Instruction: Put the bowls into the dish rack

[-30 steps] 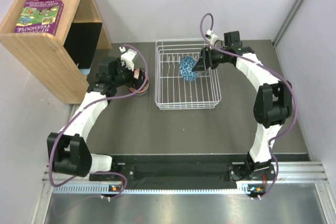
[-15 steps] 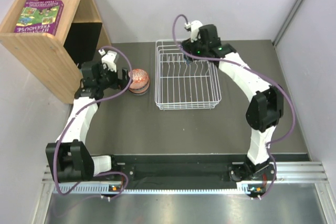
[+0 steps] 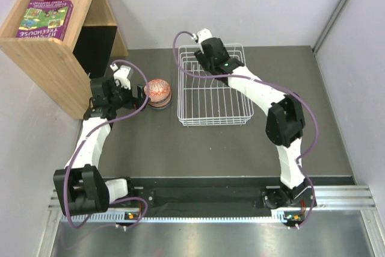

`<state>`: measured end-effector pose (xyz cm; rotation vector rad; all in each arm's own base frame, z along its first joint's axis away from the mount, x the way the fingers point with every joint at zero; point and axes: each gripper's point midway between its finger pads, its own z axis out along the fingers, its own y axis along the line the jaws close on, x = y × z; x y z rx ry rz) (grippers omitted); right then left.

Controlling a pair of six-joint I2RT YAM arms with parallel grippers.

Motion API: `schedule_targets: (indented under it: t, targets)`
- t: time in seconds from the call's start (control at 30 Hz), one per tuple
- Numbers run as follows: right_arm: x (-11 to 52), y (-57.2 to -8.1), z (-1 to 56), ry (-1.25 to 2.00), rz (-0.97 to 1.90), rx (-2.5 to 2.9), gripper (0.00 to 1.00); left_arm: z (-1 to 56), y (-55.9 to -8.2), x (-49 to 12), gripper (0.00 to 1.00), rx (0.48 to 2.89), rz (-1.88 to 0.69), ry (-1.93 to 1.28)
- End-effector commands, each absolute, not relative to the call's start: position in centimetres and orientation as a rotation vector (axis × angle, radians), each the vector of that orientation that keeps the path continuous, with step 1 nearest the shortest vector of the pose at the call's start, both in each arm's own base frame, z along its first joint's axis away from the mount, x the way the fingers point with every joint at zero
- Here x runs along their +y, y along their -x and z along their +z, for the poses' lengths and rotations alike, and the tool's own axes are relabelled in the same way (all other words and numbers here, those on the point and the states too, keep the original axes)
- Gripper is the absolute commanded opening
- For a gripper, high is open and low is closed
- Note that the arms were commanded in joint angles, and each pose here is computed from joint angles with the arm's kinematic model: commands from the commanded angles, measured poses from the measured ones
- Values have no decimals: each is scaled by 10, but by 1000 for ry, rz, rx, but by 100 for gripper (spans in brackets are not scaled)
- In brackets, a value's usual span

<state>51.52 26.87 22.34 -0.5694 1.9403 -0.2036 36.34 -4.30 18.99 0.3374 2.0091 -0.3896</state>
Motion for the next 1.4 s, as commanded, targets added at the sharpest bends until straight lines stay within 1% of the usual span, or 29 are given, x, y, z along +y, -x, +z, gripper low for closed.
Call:
schedule_targets:
  t: [0.0, 0.23, 0.57, 1.37]
  targets:
    - [290, -531, 273, 458, -257, 1783, 0, 206, -359, -47, 99, 1939, -406, -390]
    - [307, -535, 265, 470, -299, 1760, 0, 204, -356, -45, 99, 1943, -414, -389]
    - [329, -530, 239, 517, -337, 1768, 0, 208, -355, -46, 99, 1932, -418, -392]
    - [353, -514, 250, 526, -390, 1701, 0, 205, -354, -49, 99, 1931, -445, -390]
